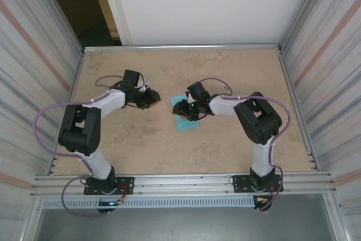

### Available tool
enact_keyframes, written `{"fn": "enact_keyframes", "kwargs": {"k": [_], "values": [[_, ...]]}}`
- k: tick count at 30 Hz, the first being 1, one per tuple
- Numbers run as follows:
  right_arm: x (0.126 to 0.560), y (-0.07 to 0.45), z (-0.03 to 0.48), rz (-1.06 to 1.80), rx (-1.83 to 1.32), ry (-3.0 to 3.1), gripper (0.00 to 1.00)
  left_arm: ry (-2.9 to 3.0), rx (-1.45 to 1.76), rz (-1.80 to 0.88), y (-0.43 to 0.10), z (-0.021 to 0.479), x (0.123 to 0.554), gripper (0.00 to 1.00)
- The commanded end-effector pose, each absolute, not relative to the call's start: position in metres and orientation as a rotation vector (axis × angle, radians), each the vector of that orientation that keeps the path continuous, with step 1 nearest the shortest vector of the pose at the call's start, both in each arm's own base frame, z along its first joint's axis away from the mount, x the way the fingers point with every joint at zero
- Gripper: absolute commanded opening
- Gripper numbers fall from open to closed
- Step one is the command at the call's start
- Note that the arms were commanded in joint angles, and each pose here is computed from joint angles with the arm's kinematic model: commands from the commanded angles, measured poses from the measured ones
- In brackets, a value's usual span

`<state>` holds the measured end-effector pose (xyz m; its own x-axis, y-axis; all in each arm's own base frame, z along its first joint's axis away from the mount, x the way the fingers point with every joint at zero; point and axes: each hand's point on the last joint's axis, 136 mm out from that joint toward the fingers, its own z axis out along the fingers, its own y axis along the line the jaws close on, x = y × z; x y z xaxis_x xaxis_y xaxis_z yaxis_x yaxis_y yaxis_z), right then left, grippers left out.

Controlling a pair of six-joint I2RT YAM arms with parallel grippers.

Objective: Fold a paper plane with a square sheet of paper (pick it up from the middle)

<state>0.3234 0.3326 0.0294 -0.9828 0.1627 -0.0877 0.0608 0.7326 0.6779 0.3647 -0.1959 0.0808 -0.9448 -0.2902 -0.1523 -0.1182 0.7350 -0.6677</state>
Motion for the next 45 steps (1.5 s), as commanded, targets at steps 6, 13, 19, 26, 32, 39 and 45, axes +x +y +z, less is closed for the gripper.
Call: {"fn": "enact_keyframes", "kwargs": {"k": [6,13,19,26,32,39,45], "values": [[0.31,0.304,-0.007,0.915,0.255,2.897,0.45,2.727,-0.242,-1.152,-0.235,0.084,0.327,0.22],[0.309,0.297,-0.009,0.902,0.258,2.898,0.22,2.769,-0.204,-1.181,-0.258,0.071,0.316,0.17],[0.305,0.293,-0.015,0.871,0.265,2.927,0.06,2.805,-0.16,-1.177,-0.274,0.06,0.315,0.13],[0.304,0.292,-0.019,0.848,0.271,2.95,0.0,2.843,-0.134,-1.121,-0.282,0.045,0.325,0.07],[0.304,0.292,-0.019,0.843,0.273,2.952,0.0,2.874,-0.13,-1.063,-0.281,0.033,0.331,0.04],[0.305,0.293,-0.017,0.852,0.274,2.944,0.0,2.912,-0.125,-0.985,-0.276,0.02,0.332,0.01],[0.309,0.296,-0.008,0.88,0.264,2.919,0.0,2.947,-0.109,-0.935,-0.27,0.012,0.327,0.0]]}}
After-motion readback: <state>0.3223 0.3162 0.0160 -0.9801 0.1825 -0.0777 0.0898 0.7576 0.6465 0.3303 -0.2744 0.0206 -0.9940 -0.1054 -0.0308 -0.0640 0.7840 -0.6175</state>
